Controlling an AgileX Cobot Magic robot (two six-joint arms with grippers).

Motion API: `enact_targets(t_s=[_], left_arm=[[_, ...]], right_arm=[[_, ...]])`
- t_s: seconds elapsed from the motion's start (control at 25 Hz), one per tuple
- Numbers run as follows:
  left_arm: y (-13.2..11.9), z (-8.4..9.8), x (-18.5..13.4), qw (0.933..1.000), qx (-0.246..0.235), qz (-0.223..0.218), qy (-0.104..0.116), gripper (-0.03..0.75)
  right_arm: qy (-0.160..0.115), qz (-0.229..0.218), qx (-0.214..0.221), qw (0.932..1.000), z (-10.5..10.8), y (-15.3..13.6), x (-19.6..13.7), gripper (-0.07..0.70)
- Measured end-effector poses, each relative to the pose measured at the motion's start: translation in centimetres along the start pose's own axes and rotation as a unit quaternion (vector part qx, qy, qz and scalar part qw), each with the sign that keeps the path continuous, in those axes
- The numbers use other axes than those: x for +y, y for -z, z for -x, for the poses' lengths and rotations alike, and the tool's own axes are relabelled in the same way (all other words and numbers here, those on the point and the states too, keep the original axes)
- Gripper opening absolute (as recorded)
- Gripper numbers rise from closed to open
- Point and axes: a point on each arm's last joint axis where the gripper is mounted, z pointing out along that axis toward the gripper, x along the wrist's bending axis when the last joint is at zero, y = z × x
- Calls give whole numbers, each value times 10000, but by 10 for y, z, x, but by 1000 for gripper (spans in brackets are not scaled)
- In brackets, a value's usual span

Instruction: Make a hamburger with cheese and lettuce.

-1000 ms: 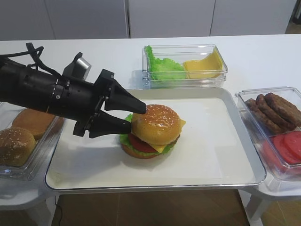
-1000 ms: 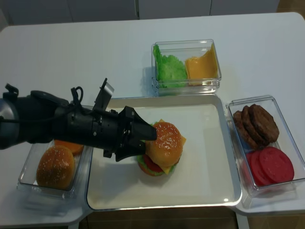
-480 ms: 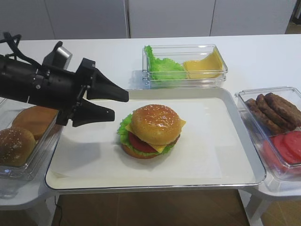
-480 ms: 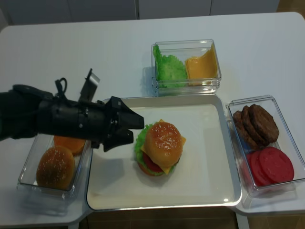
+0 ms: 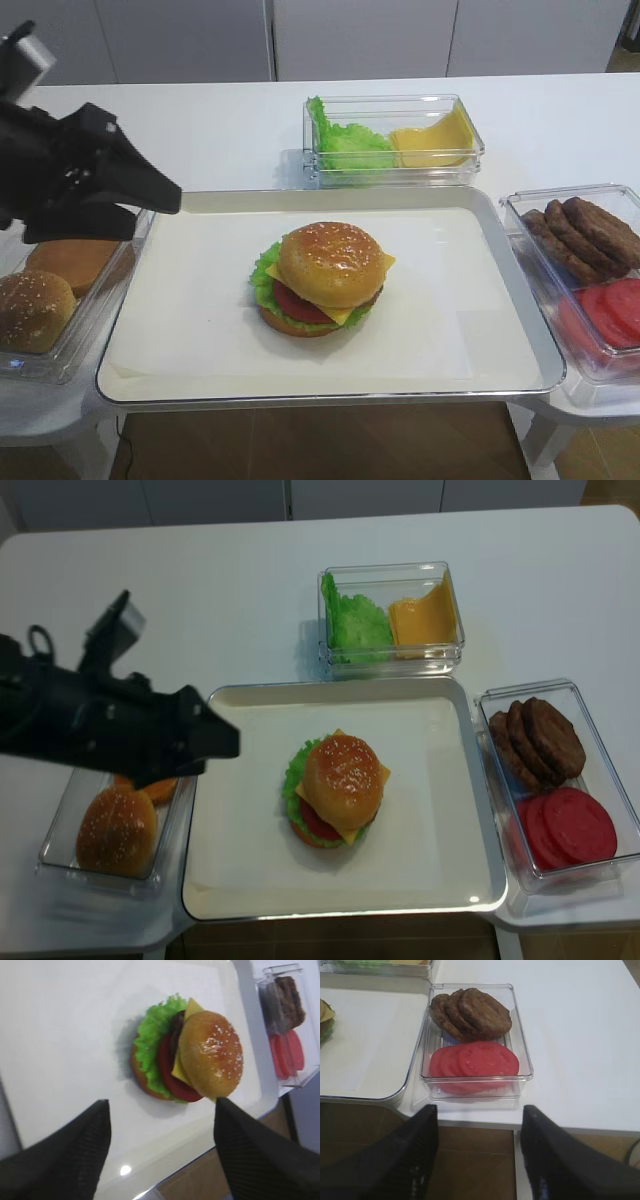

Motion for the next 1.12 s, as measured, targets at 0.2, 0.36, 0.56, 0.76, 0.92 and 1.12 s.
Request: enact_targets(t_s=[0.2,0.36,0.56,0.76,0.92,1.12], left_arm=[[45,2,-16,9954,837,407,-229,477],[77,8,-38,9842,1565,619,-545,470],[112,13,-72,9622,2533,732,-683,447],[139,22,-105,9477,2900,1099,-753,445],[152,29,-125,9412,2937,1454,-821,445],[163,34,-142,9307,3022,1835,-932,445]], right_arm=[[10,0,0,10000,0,0,0,403],[10,0,0,10000,0,0,0,403],[10,0,0,10000,0,0,0,403],[10,0,0,10000,0,0,0,402],[10,0,0,10000,0,0,0,402],[10,0,0,10000,0,0,0,403]])
